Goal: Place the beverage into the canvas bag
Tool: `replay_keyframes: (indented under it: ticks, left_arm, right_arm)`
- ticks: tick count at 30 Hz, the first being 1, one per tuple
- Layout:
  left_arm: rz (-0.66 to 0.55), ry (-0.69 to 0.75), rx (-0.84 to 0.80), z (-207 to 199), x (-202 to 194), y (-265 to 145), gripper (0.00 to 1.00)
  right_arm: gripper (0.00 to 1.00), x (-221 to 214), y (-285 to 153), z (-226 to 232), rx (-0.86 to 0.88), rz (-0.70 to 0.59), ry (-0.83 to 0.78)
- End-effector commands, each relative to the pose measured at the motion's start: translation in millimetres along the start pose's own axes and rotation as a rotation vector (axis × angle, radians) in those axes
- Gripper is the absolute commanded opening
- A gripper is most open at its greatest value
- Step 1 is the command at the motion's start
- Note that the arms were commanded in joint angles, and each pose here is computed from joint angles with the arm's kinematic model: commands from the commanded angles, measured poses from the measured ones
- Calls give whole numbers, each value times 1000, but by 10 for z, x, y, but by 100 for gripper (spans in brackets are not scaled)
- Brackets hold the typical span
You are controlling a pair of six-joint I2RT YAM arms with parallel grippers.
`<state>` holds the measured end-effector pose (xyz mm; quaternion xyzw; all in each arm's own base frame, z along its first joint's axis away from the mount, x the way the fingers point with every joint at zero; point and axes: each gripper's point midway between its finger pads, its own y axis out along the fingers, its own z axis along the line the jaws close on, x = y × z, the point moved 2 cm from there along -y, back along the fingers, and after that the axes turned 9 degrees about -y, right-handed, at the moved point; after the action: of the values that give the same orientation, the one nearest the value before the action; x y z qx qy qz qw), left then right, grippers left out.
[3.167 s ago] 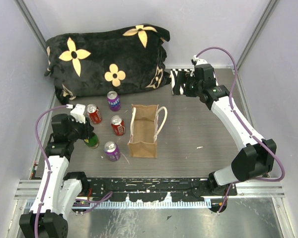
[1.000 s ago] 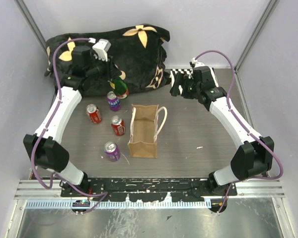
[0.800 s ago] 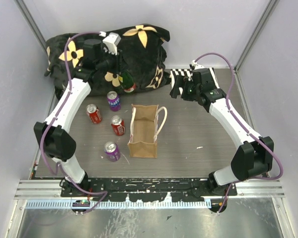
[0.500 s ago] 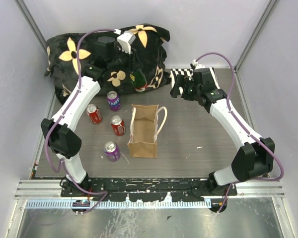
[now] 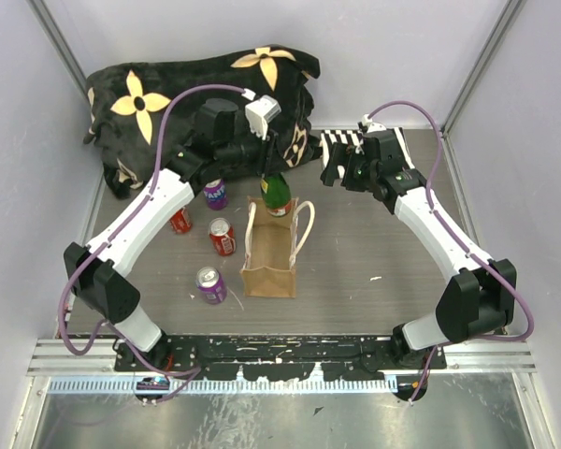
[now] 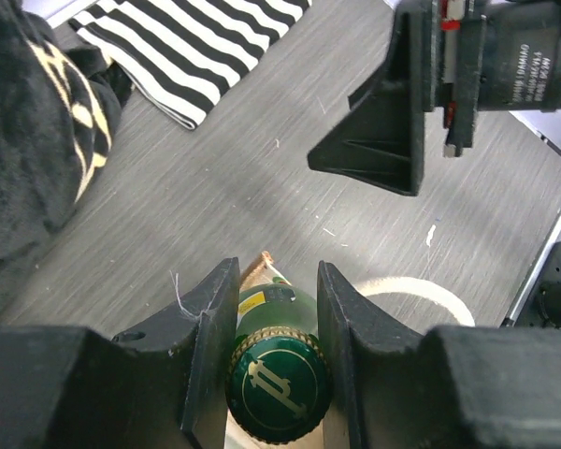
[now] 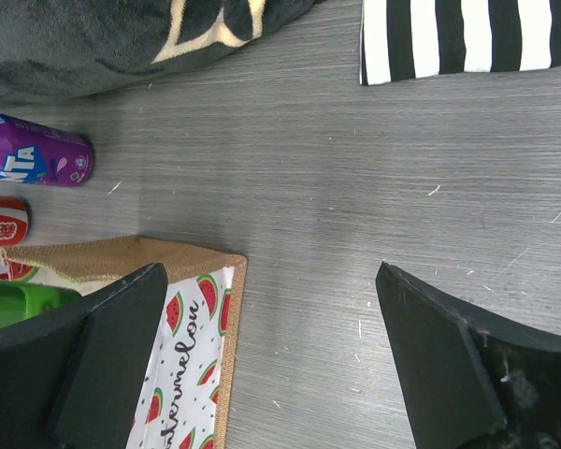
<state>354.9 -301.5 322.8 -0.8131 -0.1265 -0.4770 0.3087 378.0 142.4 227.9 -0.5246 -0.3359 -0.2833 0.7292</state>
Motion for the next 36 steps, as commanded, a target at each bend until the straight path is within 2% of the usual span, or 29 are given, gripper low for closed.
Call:
replay_keyframes:
  ticks: [1,7,19,36]
  left_arm:
    - [-139,86,-93,-383,355,-253,0]
    - [-97,105,-101,-443,154,-165,0]
    - [-52,129,-51,-223,-181,64,0]
    - [-86,123,44,45,-526,423,0]
  right_arm:
    - [100,217,-114,60,17,-91,2]
    - [100,203,-145,40,9,-93,0]
    - [100,129,-174,1,1,-85,3]
    - [100,106,-161,-36,-8,-67,-5]
